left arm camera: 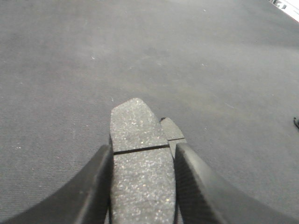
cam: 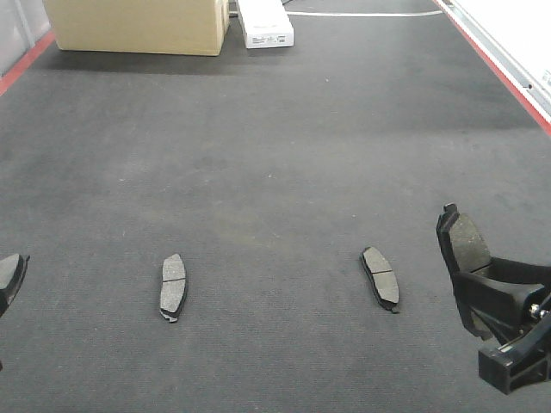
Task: Move and align brake pads A on conveyor
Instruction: 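Position the base at the conveyor facing the two placed pads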
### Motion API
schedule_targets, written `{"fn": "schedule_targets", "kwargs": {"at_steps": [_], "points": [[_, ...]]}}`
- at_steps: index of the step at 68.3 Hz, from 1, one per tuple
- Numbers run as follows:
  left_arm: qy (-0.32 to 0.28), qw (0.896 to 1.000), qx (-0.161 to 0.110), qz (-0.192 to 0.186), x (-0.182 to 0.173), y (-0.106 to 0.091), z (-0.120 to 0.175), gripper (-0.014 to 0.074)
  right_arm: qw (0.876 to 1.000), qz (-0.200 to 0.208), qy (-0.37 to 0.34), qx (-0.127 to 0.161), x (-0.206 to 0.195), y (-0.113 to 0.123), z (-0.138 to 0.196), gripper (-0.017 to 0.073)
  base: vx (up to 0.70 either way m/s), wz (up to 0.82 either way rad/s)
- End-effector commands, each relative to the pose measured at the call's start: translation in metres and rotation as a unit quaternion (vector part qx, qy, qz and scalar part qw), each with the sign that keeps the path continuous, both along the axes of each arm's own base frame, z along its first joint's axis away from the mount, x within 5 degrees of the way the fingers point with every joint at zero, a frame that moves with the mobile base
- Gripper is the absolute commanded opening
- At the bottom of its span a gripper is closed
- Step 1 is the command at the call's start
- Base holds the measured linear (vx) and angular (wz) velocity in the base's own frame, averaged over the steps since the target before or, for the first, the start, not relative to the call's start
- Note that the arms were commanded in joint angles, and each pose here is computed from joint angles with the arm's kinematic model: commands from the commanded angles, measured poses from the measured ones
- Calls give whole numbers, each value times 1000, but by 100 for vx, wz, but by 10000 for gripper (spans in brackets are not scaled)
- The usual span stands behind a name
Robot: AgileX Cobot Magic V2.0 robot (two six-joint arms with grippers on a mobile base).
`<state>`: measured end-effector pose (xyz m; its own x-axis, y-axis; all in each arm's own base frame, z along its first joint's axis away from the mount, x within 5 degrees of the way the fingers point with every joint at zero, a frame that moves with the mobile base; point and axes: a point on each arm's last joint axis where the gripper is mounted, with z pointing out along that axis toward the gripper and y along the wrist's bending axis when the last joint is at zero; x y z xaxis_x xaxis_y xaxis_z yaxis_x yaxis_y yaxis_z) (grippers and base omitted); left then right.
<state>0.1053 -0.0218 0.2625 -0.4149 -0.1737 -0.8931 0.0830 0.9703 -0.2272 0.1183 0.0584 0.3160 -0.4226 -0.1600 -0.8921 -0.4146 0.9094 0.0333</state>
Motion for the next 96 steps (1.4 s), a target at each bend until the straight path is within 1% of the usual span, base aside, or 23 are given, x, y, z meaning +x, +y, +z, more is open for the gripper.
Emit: {"fn": "schedule_targets", "kwargs": {"at_steps": [1,78,90,96], "points": [[-57,998,-14,-13,3,-3,17,93,998,3,-54,22,3,2,17,-8,3,4],[-57,998,-14,-13,4,-3,18,93,998,3,-54,22,3,2,17,-8,0,0],[-72,997,-19,-18,4,-4,20,93,998,3,-53,21,3,2,17,-8,0,0],[-89,995,-24,-22,5,-5,23,93,998,3,-53,21,3,2,17,-8,0,0]]}}
